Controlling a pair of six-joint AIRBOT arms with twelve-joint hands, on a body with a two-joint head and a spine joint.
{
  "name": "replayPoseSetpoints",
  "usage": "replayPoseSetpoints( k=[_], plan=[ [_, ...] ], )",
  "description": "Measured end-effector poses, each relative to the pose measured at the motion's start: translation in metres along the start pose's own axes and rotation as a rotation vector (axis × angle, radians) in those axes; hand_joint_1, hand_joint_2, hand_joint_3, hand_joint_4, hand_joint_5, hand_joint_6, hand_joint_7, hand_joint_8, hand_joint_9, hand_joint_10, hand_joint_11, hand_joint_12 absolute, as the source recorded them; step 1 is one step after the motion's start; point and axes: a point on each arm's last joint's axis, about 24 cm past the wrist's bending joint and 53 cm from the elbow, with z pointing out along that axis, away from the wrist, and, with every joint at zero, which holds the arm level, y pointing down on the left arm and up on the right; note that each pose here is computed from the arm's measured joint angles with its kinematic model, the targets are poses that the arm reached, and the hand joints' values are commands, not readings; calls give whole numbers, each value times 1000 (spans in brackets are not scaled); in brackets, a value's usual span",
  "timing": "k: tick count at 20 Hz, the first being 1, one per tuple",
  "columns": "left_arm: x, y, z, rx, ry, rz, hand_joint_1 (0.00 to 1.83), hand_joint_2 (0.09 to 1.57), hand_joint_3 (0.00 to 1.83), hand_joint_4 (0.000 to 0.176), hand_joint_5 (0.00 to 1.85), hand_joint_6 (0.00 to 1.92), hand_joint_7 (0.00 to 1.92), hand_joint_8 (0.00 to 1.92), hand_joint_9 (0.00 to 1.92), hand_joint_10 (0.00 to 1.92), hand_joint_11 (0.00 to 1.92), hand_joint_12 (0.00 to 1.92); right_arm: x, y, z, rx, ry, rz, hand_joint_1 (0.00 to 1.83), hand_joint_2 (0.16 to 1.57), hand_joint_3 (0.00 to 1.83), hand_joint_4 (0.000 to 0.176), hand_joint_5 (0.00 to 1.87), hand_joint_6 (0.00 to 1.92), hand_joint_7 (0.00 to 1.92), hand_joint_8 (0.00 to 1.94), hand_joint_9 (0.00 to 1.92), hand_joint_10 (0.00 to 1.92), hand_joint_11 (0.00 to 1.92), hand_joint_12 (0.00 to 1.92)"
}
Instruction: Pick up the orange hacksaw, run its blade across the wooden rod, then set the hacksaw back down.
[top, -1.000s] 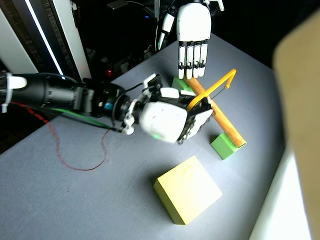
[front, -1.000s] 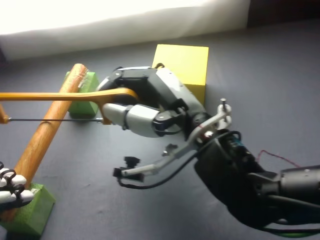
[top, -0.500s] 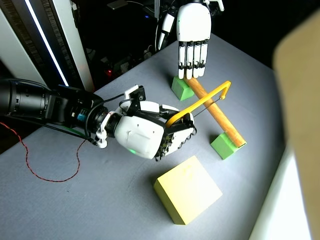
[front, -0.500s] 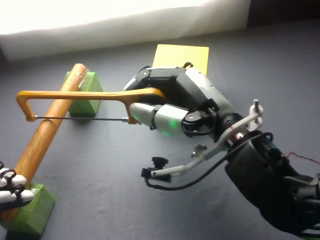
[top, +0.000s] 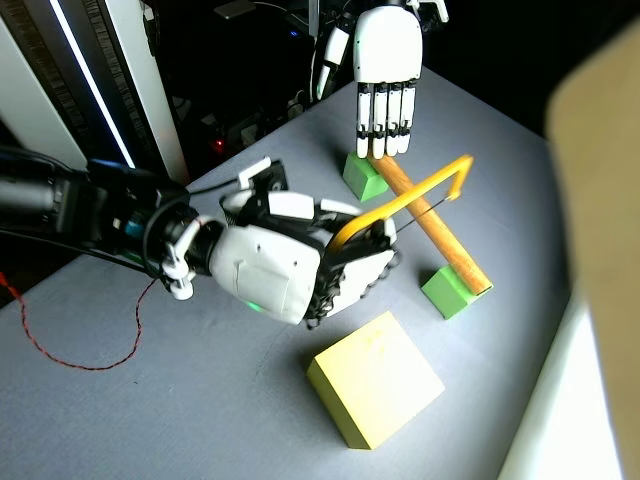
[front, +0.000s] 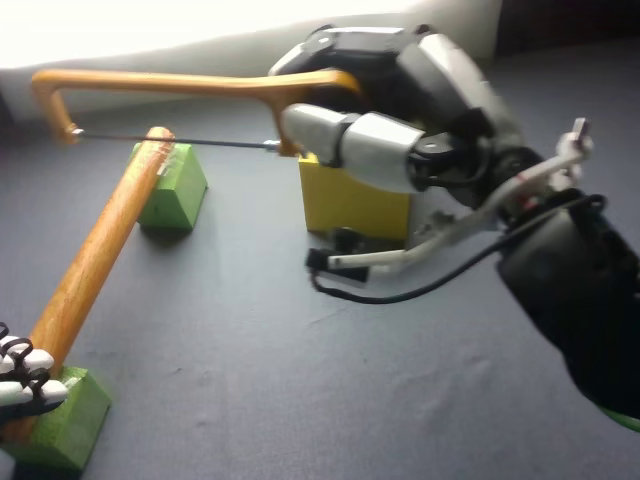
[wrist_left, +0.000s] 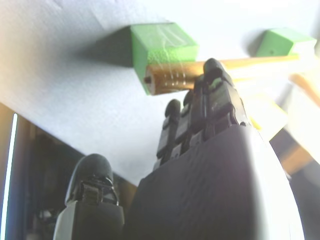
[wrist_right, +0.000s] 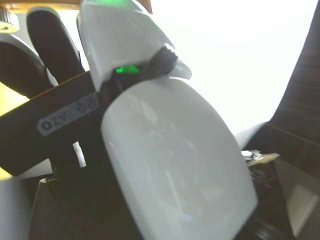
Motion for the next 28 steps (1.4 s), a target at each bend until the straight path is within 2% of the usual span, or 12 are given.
replayPoseSetpoints(
  k=[2, 4, 6, 10, 14, 16, 18, 20, 21, 22, 24, 28],
  plan=[
    [-1, 1, 0, -1, -1, 0, 35, 1239, 0, 0, 32, 0, 27, 0, 35, 0, 0, 189, -11, 5, -9, 19, -32, 1, 1259, 1143, 1, 0, 858, 973, 1006, 1180, 1015, 1058, 930, 1442],
    [-1, 1, 0, -1, -1, 0, 66, 1239, 1, 0, 34, 1, 40, 1, 42, 1, 0, 185, -22, 18, -23, 5, -48, -11, 1264, 1131, 0, 0, 885, 936, 1027, 1144, 1034, 1043, 947, 1429],
    [-1, 1, 0, -1, -1, 0, 97, 1237, 0, 0, 42, 3, 46, 2, 45, 2, 0, 186, -32, 22, -39, 4, -63, -16, 1263, 1131, 1, 0, 880, 947, 1027, 1138, 1037, 1004, 939, 1412],
    [0, 2, 0, -2, 1, 1, 66, 1238, 0, 0, 36, 2, 41, 2, 44, 3, 0, 203, -56, 3, -71, 52, -126, 2, 1259, 1142, 2, 0, 850, 980, 1016, 1157, 1041, 996, 937, 1392],
    [0, 2, 0, -2, 1, 1, 43, 1249, 1, 0, 19, 2, 22, 1, 21, 1, 0, 124, -71, -11, -93, 33, -181, 16, 1260, 1141, 0, 0, 865, 955, 1011, 1176, 1037, 1025, 945, 1397],
    [0, 2, 0, -2, 2, 1, 51, 1256, 1, 0, 1, 0, 1, 1, 6, 2, 1, 51, -70, -27, -103, 57, -190, 24, 1259, 1144, 0, 0, 857, 972, 1007, 1178, 1017, 1041, 920, 1431],
    [0, 2, 0, -2, 1, 1, 87, 1249, 0, 0, 15, 0, 22, 1, 29, 0, 0, 128, -67, -47, -114, 90, -193, 45, 1258, 1145, 0, 0, 854, 981, 1003, 1183, 1029, 1035, 941, 1413],
    [0, 2, 0, -2, 1, 1, 78, 1254, 0, 0, 12, 2, 22, 2, 18, 3, 0, 107, -68, -62, -123, 113, -197, 51, 1263, 1133, 0, 0, 882, 940, 1023, 1152, 1041, 1024, 954, 1410],
    [-1, 2, 0, -1, 1, 1, 88, 1241, 0, 0, 50, 0, 55, 0, 52, 2, 0, 196, -71, -68, -127, 121, -205, 48, 1263, 1133, 0, 0, 883, 935, 1025, 1149, 1042, 1022, 952, 1409],
    [-1, 2, 0, 2, 2, 1, 97, 1232, 0, 0, 76, 2, 76, 2, 75, 3, 0, 290, -75, -70, -130, 124, -212, 40, 1258, 1143, 2, 0, 856, 972, 1008, 1178, 1033, 1036, 942, 1429],
    [-1, 2, 0, 3, 2, 1, 64, 1247, 3, 0, 39, 2, 40, 2, 51, 1, 0, 193, -83, -73, -135, 121, -224, 23, 1257, 1146, 0, 0, 858, 978, 998, 1192, 1012, 1059, 931, 1451],
    [-2, 4, -1, 1, 0, 1, 77, 1250, 1, 0, 33, 3, 44, 3, 49, 1, 0, 191, -87, -79, -145, 133, -211, 3, 1252, 1159, 2, 0, 806, 1039, 992, 1200, 1026, 1020, 925, 1419]
  ],
)
